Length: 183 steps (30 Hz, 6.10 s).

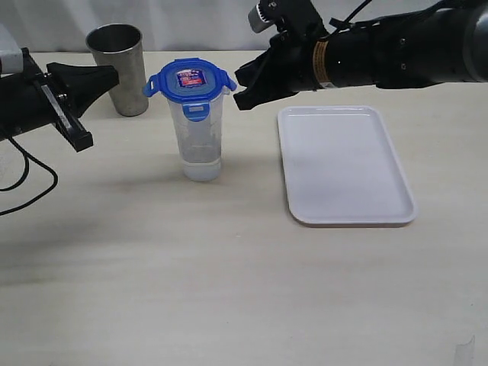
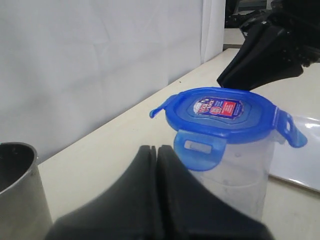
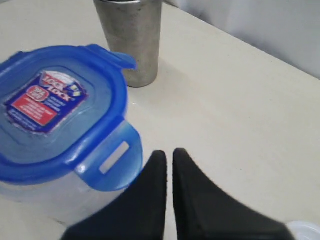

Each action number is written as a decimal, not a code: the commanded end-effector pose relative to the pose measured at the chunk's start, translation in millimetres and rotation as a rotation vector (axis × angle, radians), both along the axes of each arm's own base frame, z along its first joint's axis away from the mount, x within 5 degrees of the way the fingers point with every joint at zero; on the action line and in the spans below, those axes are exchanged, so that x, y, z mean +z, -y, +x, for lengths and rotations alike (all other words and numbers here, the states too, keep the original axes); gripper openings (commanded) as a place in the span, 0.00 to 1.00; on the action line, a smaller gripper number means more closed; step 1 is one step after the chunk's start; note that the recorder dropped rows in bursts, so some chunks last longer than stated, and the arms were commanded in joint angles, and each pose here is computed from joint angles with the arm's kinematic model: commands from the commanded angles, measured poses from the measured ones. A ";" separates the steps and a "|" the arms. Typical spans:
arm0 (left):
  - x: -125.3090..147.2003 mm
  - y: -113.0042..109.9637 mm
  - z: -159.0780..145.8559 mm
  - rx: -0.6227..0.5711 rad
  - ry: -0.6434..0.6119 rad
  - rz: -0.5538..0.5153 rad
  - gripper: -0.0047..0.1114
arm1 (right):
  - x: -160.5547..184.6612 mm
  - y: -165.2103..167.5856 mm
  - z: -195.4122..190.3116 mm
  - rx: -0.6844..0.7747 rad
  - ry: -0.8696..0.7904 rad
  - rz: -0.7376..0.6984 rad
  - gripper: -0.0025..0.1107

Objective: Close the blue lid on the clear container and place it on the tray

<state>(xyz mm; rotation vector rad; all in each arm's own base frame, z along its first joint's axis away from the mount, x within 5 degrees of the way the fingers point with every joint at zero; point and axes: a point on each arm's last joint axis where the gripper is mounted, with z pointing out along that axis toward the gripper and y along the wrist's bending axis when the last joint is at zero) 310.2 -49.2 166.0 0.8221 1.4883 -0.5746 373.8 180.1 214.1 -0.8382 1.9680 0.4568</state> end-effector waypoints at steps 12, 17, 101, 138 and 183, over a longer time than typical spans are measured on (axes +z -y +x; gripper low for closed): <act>-5.7 19.0 14.0 -0.032 -0.022 0.081 0.04 | 9.4 4.5 1.2 -0.033 0.050 -0.047 0.06; -3.1 20.0 14.2 -0.045 -0.011 0.062 0.04 | 14.4 10.8 -0.5 -0.085 0.064 -0.074 0.06; -9.5 36.1 6.6 -0.139 -0.040 0.128 0.04 | -9.2 1.9 8.4 0.108 0.289 -0.219 0.06; -7.4 37.1 6.0 -0.150 -0.029 0.107 0.04 | -3.4 1.2 -11.6 0.185 0.244 -0.169 0.06; 7.1 22.7 25.9 0.116 0.042 0.087 0.04 | 74.9 22.8 -68.1 0.068 0.154 0.009 0.06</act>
